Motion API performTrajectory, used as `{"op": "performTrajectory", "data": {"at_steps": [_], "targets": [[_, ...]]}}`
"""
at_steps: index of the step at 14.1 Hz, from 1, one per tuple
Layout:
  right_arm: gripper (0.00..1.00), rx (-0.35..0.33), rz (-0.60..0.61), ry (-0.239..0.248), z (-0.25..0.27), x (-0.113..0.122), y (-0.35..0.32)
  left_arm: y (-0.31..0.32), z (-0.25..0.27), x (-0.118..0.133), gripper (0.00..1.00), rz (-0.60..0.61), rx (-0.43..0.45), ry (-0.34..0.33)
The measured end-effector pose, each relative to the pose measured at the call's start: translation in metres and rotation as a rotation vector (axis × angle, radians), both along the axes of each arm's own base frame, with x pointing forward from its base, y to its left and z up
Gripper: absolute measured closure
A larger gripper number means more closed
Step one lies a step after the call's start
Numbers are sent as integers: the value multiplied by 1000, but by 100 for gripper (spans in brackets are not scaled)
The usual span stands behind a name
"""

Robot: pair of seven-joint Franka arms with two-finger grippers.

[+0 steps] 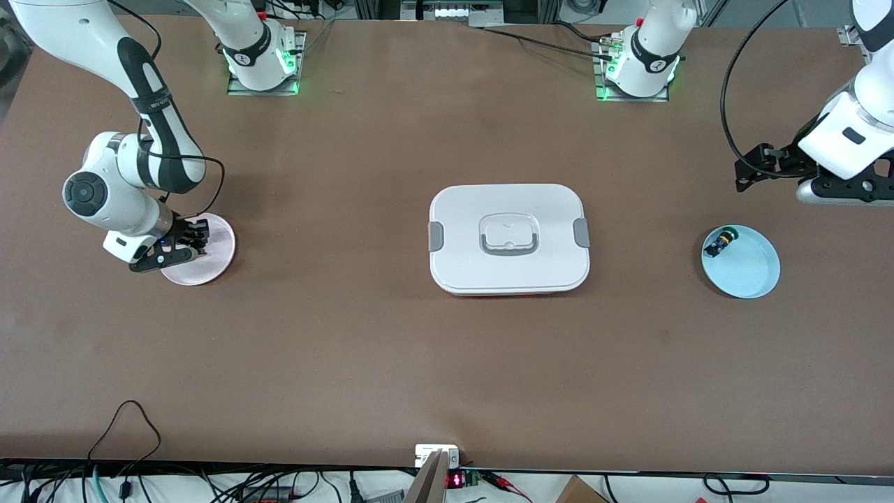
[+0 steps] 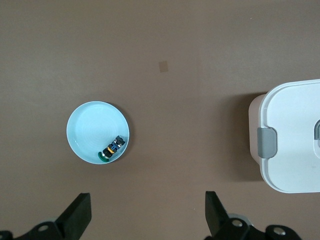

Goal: Transfer orange switch to right arm and place
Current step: 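Lower the switch onto the plate and open the right gripper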

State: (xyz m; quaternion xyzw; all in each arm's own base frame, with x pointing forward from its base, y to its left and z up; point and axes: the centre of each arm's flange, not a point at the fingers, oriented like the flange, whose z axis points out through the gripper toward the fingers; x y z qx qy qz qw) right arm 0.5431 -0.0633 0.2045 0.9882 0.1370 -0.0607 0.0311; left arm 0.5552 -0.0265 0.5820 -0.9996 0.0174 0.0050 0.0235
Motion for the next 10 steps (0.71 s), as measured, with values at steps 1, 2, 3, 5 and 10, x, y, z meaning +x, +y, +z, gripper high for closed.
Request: {"op": "performTrajectory", "data": {"at_steps": [1, 2, 3, 5, 10], "targets": [[64, 0, 0, 0, 0, 0, 0, 0, 1, 0, 0, 0, 0, -3], [62, 0, -1, 0, 0, 0, 0, 0, 3, 1, 0, 0, 0, -7], [60, 0, -2, -1, 0, 0, 0, 0, 6, 2, 0, 0, -1, -13], [60, 0, -2, -1, 0, 0, 0, 0, 9, 4, 0, 0, -1, -20], [56, -2, -1, -19, 7, 6, 0, 0, 9, 5, 0, 2, -2, -20]]}}
